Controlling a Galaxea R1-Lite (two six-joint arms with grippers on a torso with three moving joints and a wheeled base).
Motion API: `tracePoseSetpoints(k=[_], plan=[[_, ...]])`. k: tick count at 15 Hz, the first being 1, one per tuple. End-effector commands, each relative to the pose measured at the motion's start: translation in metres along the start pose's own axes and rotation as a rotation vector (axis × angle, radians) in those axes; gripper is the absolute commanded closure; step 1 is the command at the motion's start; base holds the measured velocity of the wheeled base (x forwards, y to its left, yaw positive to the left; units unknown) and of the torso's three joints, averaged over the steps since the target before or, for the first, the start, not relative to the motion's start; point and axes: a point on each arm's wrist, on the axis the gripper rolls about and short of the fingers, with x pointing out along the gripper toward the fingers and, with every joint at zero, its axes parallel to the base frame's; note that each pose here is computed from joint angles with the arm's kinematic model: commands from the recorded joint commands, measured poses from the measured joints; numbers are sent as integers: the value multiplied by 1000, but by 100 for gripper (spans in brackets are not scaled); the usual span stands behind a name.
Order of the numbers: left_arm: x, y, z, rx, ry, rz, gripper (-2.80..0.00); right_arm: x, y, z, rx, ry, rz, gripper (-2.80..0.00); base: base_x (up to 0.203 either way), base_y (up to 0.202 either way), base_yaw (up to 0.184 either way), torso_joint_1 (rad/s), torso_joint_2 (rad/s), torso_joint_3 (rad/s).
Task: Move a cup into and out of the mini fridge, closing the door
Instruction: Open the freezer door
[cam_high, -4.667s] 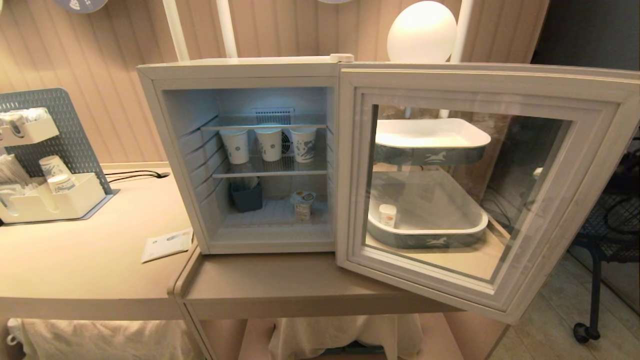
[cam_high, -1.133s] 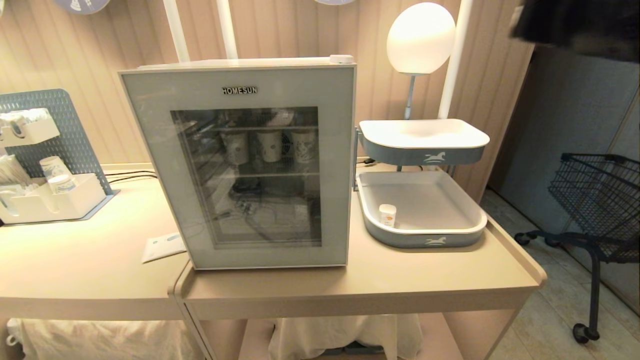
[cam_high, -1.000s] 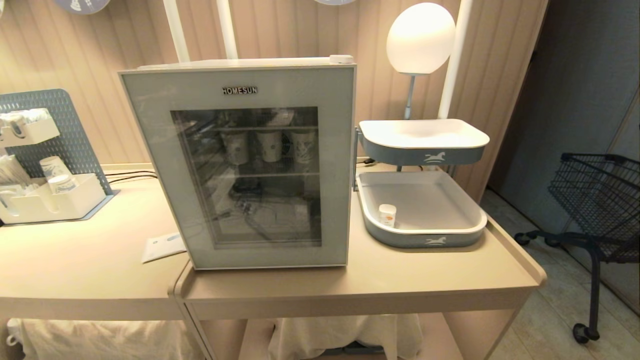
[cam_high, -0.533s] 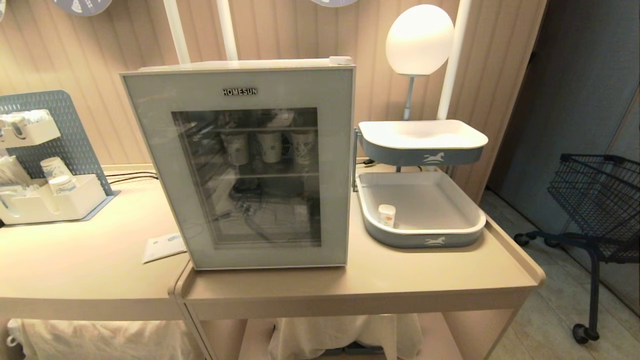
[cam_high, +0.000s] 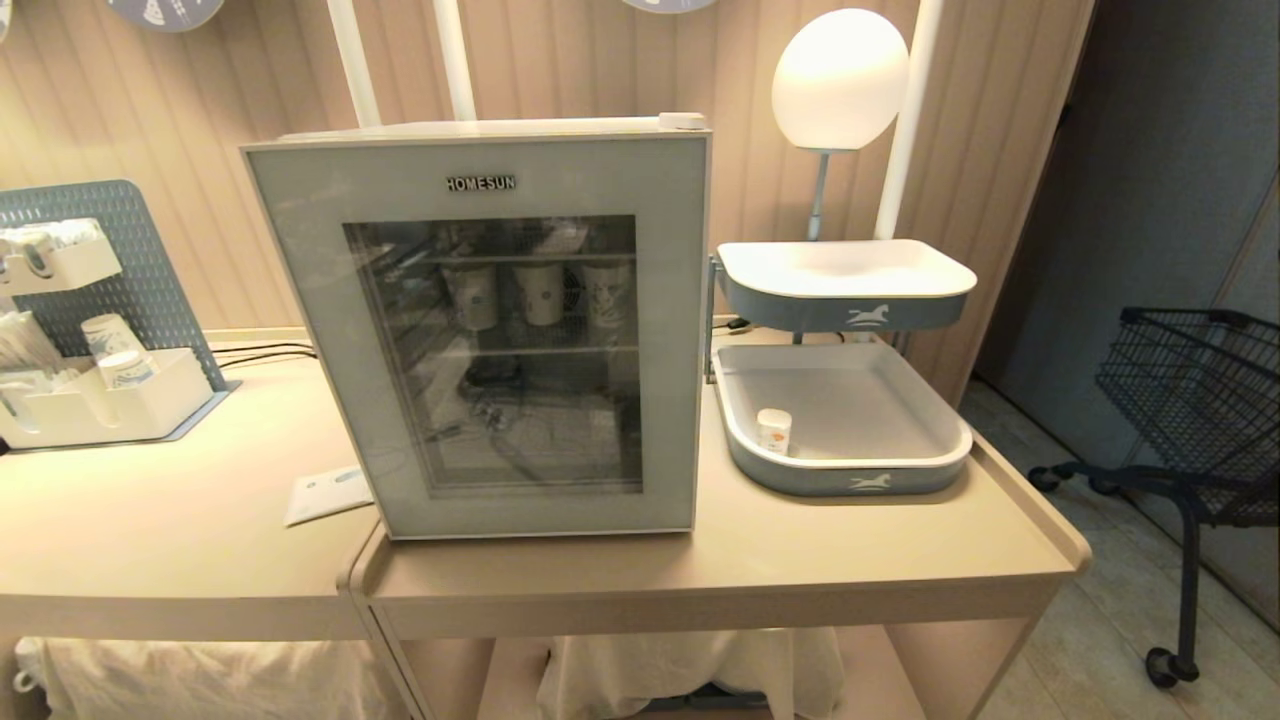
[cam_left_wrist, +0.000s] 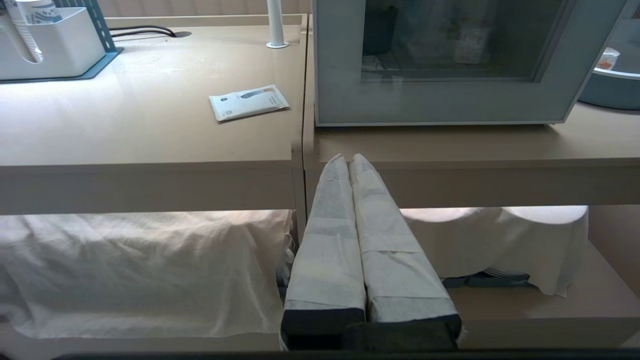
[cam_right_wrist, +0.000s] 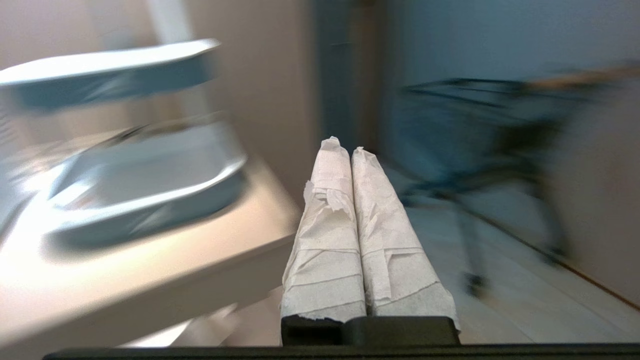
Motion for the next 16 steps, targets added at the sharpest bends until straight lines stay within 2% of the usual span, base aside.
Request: tracePoseSetpoints(k=[1,2,3,5,10,16], plan=[[0,0,0,0,-1,-1,0,-2,8,-21,-6,89,308,0,0,0,0,0,0,0],[0,0,0,0,-2,-1,0,-4,9,-28,-10,179,355,0,0,0,0,0,0,0],[0,0,0,0,0,-1,0,-5,9,-30,-12,215,362,0,0,0,0,0,0,0],[0,0,0,1,0,-1,0,-4,9,-26,12,171,358,0,0,0,0,0,0,0],[0,0,0,1,-2,-1,0,-3,10,-27,27,166,358,0,0,0,0,0,0,0],[0,0,0,1,-2,-1,0,-3,10,-27,27,166,357,0,0,162,-1,3,3,3]])
